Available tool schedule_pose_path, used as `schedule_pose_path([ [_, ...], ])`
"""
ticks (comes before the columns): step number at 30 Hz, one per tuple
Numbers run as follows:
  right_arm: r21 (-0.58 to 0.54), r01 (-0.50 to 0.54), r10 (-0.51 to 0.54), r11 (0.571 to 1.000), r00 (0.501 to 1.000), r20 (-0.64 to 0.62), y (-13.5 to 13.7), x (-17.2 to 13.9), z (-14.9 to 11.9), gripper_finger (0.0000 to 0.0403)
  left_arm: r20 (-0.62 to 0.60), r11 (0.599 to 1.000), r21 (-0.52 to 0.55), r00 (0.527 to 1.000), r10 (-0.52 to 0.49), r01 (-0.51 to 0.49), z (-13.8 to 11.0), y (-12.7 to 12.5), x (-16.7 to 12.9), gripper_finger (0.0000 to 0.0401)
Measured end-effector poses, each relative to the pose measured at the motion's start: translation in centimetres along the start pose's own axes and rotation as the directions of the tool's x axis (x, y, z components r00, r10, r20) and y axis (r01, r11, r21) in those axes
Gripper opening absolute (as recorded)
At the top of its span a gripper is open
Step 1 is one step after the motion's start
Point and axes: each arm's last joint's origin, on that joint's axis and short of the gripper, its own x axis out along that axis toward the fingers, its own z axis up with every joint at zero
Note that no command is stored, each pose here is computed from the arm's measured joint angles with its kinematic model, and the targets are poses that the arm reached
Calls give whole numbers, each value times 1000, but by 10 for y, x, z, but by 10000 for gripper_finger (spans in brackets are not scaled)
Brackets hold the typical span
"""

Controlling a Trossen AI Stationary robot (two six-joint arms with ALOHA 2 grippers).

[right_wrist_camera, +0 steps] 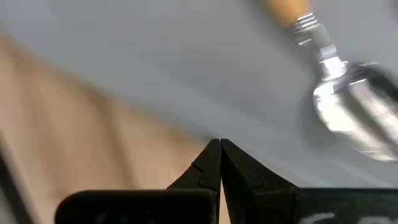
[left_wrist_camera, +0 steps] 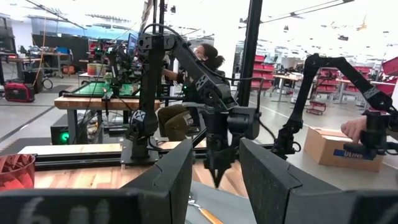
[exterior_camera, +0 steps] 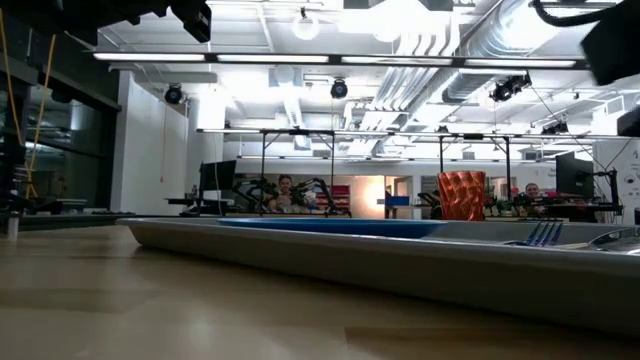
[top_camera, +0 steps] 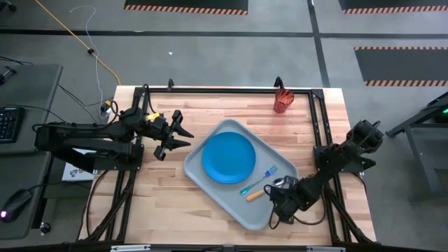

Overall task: Pick and place plate/cup/fork/spoon on tray
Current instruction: Adjust the yellow spoon on the gray serving tray

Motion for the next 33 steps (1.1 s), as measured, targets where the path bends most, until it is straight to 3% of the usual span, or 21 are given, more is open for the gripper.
schedule_pose_path([
  [7,18,93,-93,995,995,-19,-16,0,8,0,0,1000,5,1000,0,0,0,0,0,124],
  [14,65,194,-185,979,975,-125,-31,-2,6,0,0,1000,6,1000,0,0,0,0,0,124],
  [26,124,238,-223,963,967,-120,-40,0,14,0,0,1000,1,1000,0,0,0,0,0,124],
  [33,117,268,-239,956,947,-215,-42,12,13,0,-1,1000,0,1000,0,0,0,0,0,124],
])
